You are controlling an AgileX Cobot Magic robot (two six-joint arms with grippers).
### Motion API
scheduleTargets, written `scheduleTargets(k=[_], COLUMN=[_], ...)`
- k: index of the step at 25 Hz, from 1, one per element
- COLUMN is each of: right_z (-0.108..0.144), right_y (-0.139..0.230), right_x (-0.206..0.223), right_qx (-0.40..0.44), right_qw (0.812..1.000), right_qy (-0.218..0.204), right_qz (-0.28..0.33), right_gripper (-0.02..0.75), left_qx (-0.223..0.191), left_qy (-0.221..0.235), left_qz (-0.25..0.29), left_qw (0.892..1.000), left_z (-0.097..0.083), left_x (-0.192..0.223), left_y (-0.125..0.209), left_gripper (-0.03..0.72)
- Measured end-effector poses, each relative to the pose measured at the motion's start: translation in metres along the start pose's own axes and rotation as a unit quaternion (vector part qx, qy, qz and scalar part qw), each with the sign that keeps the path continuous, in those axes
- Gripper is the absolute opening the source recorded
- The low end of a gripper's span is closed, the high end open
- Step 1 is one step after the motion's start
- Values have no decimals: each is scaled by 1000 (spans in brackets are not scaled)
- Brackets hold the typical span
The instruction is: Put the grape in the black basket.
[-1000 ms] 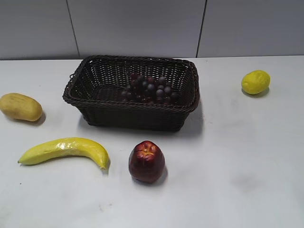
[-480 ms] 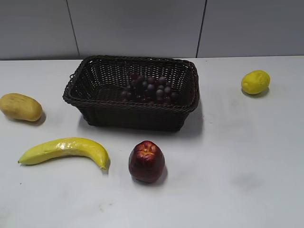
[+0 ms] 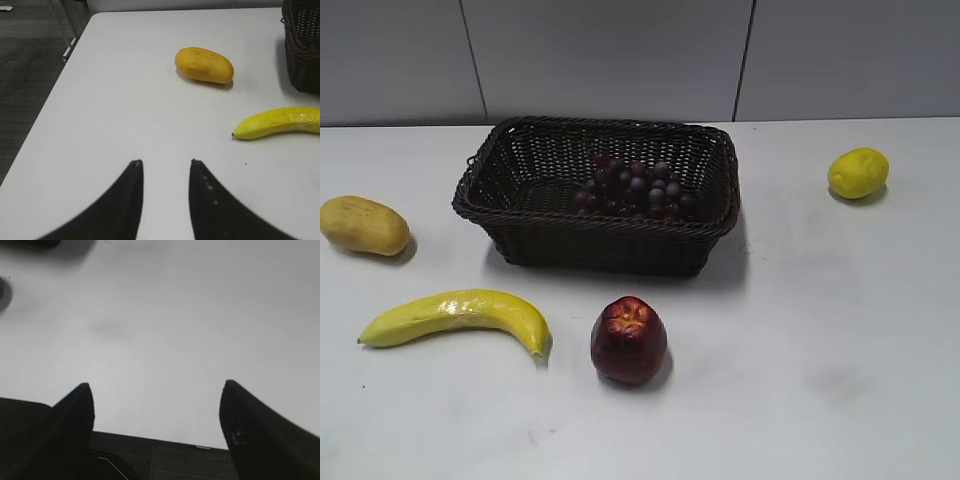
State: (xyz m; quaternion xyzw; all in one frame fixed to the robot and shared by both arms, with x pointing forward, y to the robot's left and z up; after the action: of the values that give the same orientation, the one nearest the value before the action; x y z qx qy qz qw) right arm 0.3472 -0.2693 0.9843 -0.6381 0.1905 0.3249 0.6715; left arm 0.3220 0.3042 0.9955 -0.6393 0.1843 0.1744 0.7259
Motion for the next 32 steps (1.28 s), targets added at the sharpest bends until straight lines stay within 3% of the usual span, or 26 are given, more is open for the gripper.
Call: scheduleTargets(k=[14, 18, 26, 32], right_z=[0, -2, -17, -16], right_y=[-2, -3, -5, -5], right_x=[-3, -10, -33, -42], right_qx=[0, 8, 56, 60], right_qw=[1000, 999, 989, 984], right_qy=[-2, 3, 60, 62], right_qz=[-13, -40, -124, -158], right_gripper=[590, 590, 590, 590], left_qx=[0, 0, 0, 0], left_qy=[0, 0, 0, 0], left_qz=[0, 0, 0, 0], left_qw=[1000, 1000, 1000, 1000], left_z=[0, 0, 0, 0], left_x=[0, 0, 0, 0], left_y=[0, 0, 0, 0], left_gripper=[233, 233, 233, 233])
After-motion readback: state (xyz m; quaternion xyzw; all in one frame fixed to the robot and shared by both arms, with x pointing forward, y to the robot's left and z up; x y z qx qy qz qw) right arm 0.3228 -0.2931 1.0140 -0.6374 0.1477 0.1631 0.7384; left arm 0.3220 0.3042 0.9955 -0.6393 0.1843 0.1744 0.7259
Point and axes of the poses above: a point on each arm's last joint axis where the gripper is mounted, x pointing out along that axis toward the gripper, z along the wrist's bending axis when the last joint is at zero, y = z × x, the point moved 10 cm from there along x, pointing out along that axis toward the gripper, and after that the axes turned 6 degrees about x, right-handed, at the moved point
